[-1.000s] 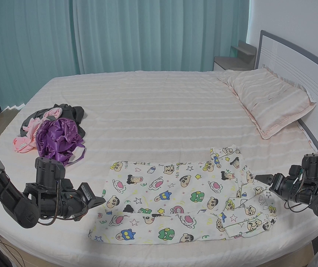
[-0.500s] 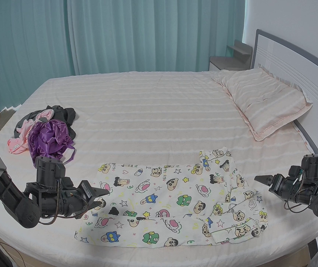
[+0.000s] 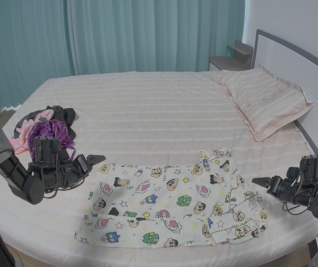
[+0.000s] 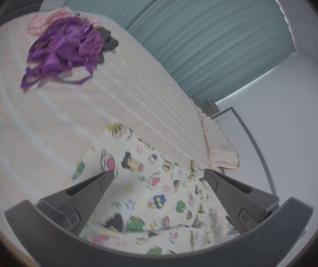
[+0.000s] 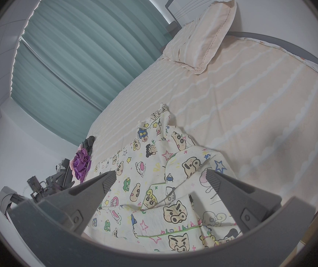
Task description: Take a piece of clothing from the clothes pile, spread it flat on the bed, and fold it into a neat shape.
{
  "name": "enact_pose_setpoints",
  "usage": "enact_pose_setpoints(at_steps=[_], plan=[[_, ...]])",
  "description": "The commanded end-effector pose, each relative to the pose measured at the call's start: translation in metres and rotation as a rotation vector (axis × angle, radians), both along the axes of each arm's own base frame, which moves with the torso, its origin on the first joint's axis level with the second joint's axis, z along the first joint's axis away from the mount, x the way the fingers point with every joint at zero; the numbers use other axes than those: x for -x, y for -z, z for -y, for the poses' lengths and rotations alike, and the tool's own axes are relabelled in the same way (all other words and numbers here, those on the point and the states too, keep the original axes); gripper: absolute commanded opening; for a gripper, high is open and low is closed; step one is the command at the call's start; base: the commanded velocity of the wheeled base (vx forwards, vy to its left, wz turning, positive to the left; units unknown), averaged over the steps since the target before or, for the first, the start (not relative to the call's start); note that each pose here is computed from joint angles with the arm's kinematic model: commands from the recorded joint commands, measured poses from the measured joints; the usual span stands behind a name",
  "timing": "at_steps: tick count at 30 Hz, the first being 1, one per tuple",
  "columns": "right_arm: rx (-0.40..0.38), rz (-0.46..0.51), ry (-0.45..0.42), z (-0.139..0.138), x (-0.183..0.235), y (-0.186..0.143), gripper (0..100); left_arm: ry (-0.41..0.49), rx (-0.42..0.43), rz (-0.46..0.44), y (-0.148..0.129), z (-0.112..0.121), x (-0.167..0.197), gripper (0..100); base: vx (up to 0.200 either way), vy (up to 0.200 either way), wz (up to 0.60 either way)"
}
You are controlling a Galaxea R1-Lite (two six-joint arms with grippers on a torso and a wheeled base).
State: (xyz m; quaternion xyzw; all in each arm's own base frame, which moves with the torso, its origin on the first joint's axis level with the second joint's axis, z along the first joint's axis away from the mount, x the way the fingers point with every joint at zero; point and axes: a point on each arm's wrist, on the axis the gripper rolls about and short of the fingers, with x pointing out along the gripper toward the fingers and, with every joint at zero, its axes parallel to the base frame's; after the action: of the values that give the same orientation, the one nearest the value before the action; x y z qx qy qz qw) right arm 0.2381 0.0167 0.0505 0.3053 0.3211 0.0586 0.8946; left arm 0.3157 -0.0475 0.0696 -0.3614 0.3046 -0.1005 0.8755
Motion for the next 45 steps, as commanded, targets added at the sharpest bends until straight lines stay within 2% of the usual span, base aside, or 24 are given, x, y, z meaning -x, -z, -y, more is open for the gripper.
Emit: enact_pose_setpoints(at_steps=[1, 7, 13, 31, 36, 37, 42, 45], plan=[[0.000, -0.009, -0.021, -0.005, 0.001, 0.002, 100, 0.001, -0.088, -0.041, 0.044, -0.009, -0.053, 100, 0.000, 0.000, 0.00], [0.008, -0.019, -0.031, -0.010, -0.001, 0.005, 100, -0.080, -0.152, -0.104, 0.063, -0.006, -0.098, 100, 0.000, 0.000, 0.00], [0.039, -0.049, -0.005, -0.012, -0.004, 0.014, 100, -0.066, -0.165, -0.100, 0.082, -0.003, -0.114, 100, 0.000, 0.000, 0.00], [0.037, -0.060, -0.025, -0.016, -0.003, 0.016, 100, -0.051, -0.161, -0.087, 0.099, 0.006, -0.133, 100, 0.000, 0.000, 0.00], [0.033, -0.025, -0.026, -0.018, -0.012, 0.011, 100, -0.015, -0.142, -0.087, 0.102, 0.010, -0.133, 100, 0.000, 0.000, 0.00], [0.032, -0.011, -0.027, -0.018, -0.015, 0.009, 100, -0.012, -0.138, -0.089, 0.103, 0.010, -0.133, 0, 0.000, 0.000, 0.00], [0.030, 0.051, -0.019, -0.022, -0.052, 0.006, 100, -0.018, -0.139, -0.080, 0.102, 0.009, -0.133, 0, 0.000, 0.000, 0.00], [0.030, 0.052, -0.019, -0.025, -0.074, 0.009, 100, -0.024, -0.139, -0.069, 0.103, 0.009, -0.132, 0, 0.000, 0.000, 0.00]])
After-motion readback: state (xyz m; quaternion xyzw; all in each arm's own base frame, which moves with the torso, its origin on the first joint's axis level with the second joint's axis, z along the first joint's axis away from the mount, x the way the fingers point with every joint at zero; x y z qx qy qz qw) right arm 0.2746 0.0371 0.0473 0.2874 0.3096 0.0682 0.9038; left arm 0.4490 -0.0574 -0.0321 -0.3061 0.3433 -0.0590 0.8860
